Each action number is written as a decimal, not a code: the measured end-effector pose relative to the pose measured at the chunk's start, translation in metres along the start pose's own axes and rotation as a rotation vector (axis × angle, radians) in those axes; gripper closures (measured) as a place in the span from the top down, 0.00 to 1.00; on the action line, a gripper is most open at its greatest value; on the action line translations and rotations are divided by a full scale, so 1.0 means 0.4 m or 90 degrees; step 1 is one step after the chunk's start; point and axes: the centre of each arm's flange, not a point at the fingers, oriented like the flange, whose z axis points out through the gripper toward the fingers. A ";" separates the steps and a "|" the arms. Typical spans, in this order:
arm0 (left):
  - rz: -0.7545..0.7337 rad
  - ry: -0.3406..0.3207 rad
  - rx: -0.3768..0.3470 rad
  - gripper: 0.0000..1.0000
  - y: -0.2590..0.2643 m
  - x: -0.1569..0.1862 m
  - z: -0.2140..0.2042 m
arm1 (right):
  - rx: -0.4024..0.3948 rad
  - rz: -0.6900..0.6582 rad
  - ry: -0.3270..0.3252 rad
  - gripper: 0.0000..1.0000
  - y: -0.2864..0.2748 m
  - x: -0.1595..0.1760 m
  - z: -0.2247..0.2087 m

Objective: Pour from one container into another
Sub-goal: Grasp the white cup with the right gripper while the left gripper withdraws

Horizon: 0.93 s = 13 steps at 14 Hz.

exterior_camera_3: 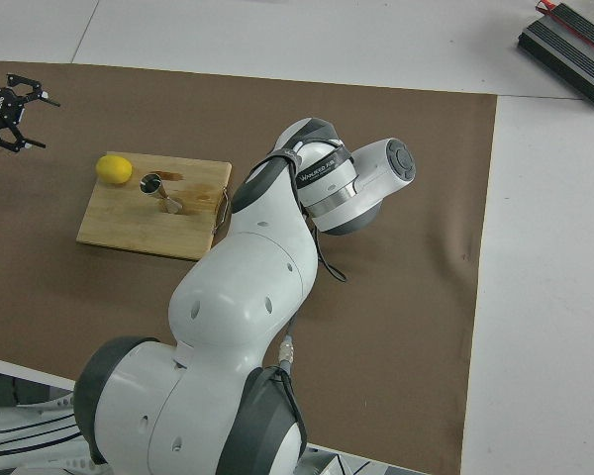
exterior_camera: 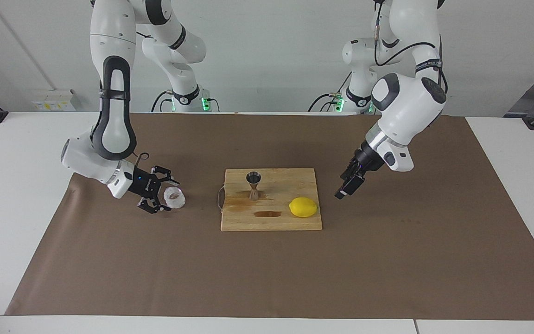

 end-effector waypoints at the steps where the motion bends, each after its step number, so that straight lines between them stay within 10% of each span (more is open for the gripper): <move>1: 0.018 0.021 0.008 1.00 -0.006 0.017 -0.031 | 0.001 -0.004 0.000 1.00 -0.002 -0.003 0.003; 7: 0.182 0.054 0.060 1.00 -0.056 0.079 -0.142 | 0.004 -0.028 -0.005 1.00 -0.004 0.024 0.030; 9: 0.250 0.075 0.094 1.00 -0.072 0.101 -0.155 | -0.002 -0.027 -0.012 0.78 -0.007 0.014 0.036; 13: 0.386 0.071 0.146 1.00 -0.133 0.187 -0.219 | -0.002 -0.032 -0.015 0.71 -0.012 0.006 0.041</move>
